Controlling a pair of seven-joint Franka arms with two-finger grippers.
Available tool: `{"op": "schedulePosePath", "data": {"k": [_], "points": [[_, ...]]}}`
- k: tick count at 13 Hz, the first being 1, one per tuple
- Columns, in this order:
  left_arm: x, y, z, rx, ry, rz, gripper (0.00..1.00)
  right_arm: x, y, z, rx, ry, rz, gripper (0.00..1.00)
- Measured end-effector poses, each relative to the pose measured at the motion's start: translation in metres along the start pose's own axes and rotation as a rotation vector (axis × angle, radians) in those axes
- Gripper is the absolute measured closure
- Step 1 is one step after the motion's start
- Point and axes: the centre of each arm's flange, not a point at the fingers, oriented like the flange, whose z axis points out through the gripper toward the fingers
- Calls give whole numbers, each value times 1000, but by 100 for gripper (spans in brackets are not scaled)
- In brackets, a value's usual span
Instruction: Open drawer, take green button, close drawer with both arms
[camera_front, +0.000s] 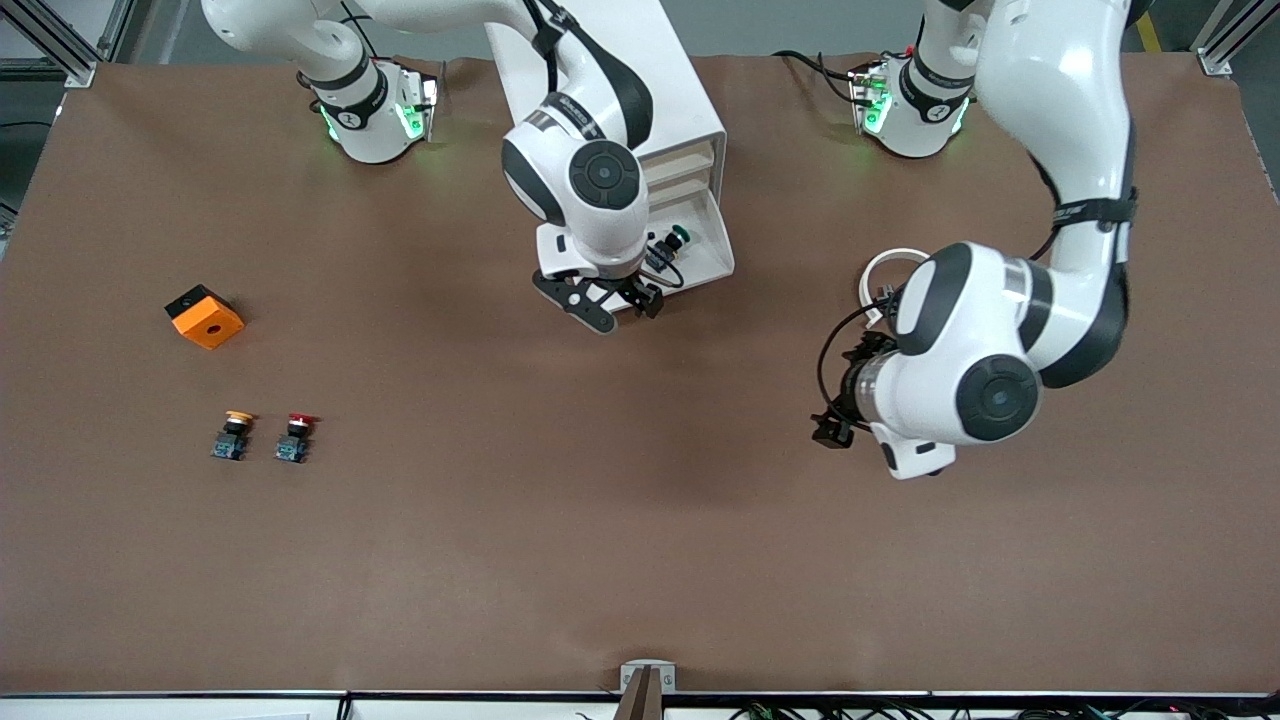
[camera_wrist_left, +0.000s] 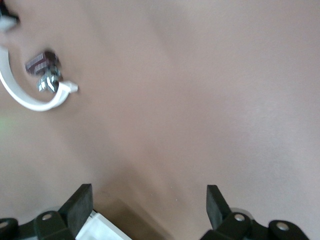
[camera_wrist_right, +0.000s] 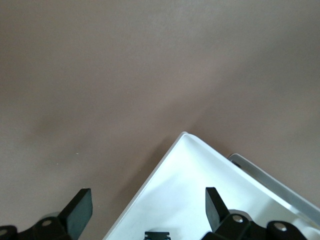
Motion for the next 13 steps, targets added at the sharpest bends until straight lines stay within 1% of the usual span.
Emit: {"op": "schedulePosePath", "data": {"k": [2, 4, 6, 7, 8, 13], "points": [[11, -11, -14, 6, 5, 49, 0, -6, -4, 11, 7, -18, 8, 0], [43, -29, -18, 44, 7, 62, 0, -15, -6, 16, 2, -28, 2, 0], [80, -49, -26, 63, -19, 73, 0, -27, -8, 17, 2, -39, -9, 0], [88, -55, -29, 67, -23, 77, 0, -33, -8, 19, -1, -39, -18, 0], [89, -57, -29, 72, -20, 99, 0, -40, -9, 22, -5, -38, -28, 0], [82, -61, -33, 74, -12, 335, 0, -74, -11, 50, -48, -35, -75, 0]]}}
